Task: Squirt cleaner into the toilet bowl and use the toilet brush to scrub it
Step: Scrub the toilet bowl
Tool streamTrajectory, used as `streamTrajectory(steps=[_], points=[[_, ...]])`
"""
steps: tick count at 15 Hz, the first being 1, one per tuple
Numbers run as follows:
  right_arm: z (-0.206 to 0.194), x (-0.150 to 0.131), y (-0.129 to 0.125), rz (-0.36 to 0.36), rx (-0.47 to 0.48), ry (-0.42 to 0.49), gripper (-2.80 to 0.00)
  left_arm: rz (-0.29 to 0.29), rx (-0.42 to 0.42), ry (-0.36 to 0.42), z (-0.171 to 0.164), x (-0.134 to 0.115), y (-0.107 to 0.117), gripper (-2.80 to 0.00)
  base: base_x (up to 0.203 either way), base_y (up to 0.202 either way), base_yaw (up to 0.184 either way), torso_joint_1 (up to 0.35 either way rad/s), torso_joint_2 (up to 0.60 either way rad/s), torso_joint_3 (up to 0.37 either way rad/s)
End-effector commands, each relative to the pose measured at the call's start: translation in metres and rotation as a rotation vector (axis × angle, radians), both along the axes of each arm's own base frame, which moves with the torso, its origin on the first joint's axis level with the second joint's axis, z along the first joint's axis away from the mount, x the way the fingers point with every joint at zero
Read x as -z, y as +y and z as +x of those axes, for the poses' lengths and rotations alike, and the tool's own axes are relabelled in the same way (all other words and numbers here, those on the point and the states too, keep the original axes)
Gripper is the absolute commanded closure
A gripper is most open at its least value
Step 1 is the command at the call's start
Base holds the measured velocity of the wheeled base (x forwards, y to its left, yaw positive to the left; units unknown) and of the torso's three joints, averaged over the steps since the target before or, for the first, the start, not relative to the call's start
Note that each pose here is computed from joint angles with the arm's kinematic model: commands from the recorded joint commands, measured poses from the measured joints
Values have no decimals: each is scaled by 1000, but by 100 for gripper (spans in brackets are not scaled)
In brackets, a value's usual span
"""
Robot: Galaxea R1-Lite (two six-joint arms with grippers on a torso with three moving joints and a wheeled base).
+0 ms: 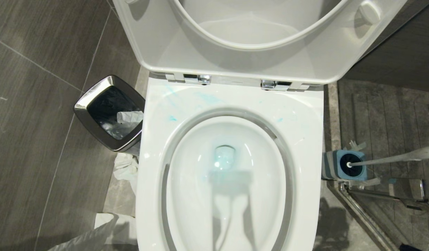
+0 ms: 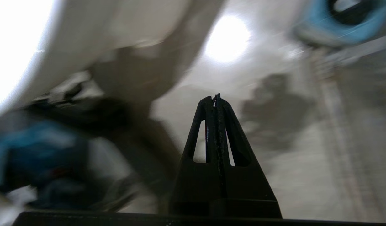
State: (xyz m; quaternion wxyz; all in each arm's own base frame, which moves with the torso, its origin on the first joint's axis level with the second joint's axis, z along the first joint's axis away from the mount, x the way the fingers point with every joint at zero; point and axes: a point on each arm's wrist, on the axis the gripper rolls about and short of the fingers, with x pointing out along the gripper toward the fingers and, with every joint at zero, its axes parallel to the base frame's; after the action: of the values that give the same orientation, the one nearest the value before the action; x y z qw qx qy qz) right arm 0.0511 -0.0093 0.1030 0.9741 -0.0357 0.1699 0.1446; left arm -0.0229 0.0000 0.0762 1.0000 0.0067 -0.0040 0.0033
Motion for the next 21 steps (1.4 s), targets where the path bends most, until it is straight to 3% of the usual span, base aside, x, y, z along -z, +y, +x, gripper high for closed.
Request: streamTrajectory(steps=[1, 4, 9, 12, 13, 16, 21], points=[[10, 1, -6, -48, 48, -28, 0, 0, -1, 8, 1, 2, 0, 0, 0, 0, 0, 0, 0, 0], [24, 2, -15, -45, 83, 1, 0, 0, -1, 8, 1, 2, 0, 0, 0, 0, 0, 0, 0, 0], [60, 8, -34, 33, 90, 120, 0, 0, -1, 8, 1, 2, 0, 0, 0, 0, 0, 0, 0, 0], [75, 8, -42, 56, 107, 91, 0, 0, -1, 8, 1, 2, 0, 0, 0, 0, 0, 0, 0, 0], [77, 7, -42, 54, 107, 83, -280, 0, -1, 8, 1, 2, 0, 0, 0, 0, 0, 0, 0, 0], [82, 8, -45, 59, 109, 92, -280, 0, -1, 8, 1, 2, 0, 0, 0, 0, 0, 0, 0, 0], [96, 3, -54, -6, 123, -31, -280, 0, -1, 8, 1, 2, 0, 0, 0, 0, 0, 0, 0, 0]])
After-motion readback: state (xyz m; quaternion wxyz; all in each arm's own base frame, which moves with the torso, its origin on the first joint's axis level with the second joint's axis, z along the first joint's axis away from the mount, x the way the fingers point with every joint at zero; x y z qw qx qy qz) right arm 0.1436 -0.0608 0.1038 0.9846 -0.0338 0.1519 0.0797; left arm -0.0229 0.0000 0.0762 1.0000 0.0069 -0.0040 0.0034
